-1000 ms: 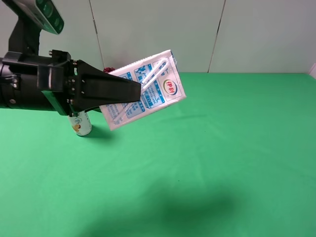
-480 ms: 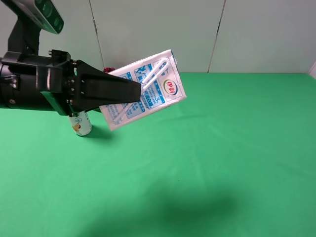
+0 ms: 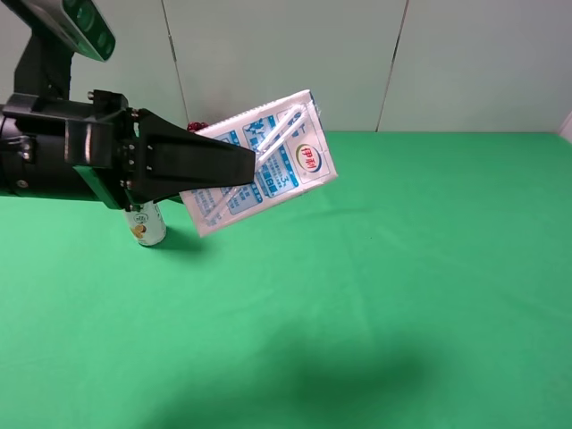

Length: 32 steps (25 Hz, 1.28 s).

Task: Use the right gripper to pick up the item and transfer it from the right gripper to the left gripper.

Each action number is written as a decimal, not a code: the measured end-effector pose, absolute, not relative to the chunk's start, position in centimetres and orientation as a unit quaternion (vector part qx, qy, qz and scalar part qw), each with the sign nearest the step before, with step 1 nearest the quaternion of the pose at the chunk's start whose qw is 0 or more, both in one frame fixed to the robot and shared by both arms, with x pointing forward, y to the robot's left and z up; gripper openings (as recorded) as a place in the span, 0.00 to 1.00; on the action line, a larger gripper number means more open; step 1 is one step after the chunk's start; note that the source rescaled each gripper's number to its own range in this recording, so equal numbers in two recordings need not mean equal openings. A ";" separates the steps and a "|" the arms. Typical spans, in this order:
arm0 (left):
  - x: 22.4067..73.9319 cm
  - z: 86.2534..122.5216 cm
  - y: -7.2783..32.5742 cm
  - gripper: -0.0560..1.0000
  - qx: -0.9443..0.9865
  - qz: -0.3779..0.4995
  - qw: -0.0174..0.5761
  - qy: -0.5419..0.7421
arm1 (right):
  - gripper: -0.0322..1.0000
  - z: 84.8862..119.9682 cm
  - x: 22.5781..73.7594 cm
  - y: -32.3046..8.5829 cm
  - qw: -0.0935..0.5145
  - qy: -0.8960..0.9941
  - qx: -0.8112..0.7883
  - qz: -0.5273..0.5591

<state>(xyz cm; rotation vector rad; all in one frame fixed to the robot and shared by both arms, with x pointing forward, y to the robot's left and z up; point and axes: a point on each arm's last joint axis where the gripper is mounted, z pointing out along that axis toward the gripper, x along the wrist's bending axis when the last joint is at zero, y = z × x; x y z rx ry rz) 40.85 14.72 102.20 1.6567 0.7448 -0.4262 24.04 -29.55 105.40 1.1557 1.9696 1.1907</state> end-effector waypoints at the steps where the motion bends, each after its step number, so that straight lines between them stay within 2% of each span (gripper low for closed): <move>1: 40.8 102.2 14.7 0.05 0.713 -0.183 0.596 0.320 | 1.00 105.4 24.0 -29.6 0.286 0.728 0.439 0.442; 8: 41.2 102.5 14.6 0.05 0.716 -0.169 0.599 0.316 | 1.00 105.4 23.5 -29.7 0.338 0.673 0.505 0.422; 19: 44.0 106.4 14.1 0.05 0.706 -0.103 0.628 0.310 | 1.00 105.4 23.5 -29.7 0.350 0.657 0.526 0.412; 32: 46.5 108.2 14.7 0.05 0.738 -0.007 0.568 0.364 | 1.00 105.4 23.5 -29.7 0.349 0.657 0.526 0.412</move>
